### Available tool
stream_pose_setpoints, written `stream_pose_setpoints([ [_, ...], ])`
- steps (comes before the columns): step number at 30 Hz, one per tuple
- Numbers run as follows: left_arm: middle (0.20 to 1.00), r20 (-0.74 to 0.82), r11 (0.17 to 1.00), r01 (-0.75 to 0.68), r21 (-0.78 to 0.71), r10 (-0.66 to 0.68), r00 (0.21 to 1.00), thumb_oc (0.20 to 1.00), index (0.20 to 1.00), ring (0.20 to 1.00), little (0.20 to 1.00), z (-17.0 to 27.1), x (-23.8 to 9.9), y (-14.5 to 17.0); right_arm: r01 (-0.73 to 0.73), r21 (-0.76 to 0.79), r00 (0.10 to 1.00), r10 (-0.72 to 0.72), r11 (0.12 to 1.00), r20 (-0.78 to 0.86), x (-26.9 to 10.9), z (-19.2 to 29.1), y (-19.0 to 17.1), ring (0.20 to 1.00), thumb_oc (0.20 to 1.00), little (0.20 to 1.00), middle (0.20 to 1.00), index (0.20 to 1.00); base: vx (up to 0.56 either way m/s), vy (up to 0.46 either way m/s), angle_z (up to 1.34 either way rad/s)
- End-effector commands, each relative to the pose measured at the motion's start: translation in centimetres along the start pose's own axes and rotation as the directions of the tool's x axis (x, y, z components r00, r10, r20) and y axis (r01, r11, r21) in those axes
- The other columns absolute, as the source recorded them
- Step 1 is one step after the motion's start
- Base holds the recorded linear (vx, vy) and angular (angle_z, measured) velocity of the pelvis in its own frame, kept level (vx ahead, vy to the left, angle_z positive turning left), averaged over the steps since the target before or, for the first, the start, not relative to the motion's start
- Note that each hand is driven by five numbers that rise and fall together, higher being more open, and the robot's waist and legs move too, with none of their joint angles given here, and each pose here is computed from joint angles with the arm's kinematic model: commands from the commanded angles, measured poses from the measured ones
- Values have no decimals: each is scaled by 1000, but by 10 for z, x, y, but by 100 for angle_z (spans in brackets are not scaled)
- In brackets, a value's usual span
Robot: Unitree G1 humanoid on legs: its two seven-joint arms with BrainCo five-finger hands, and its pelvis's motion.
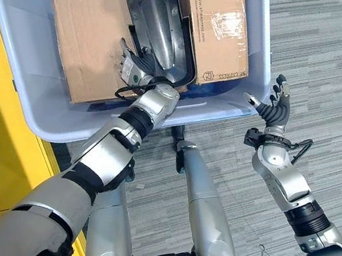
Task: Move parts from the plastic box to the shelf.
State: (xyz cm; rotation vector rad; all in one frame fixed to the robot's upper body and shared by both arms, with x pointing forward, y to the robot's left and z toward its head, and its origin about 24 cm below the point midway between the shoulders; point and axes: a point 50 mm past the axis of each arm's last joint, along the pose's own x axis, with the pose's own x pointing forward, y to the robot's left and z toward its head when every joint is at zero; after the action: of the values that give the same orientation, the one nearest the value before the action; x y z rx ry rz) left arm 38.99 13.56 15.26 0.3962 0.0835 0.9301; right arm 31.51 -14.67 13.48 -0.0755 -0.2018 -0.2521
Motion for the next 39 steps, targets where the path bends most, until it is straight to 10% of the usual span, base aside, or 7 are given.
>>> stream_pose_setpoints([
  [1,200,-489,942,317,108,-227,842,200,200,200,200,-110,-27,-17,32,35,995,-36,999,97,9,25,-11,1000,1000,1000,1000,1000,0,0,0],
  [39,200,-248,931,195,-308,-276,929,200,200,200,200,-84,-7,-3,18,23,994,-20,1000,105,-7,8,-22,1000,1000,1000,1000,1000,-3,35,1],
])
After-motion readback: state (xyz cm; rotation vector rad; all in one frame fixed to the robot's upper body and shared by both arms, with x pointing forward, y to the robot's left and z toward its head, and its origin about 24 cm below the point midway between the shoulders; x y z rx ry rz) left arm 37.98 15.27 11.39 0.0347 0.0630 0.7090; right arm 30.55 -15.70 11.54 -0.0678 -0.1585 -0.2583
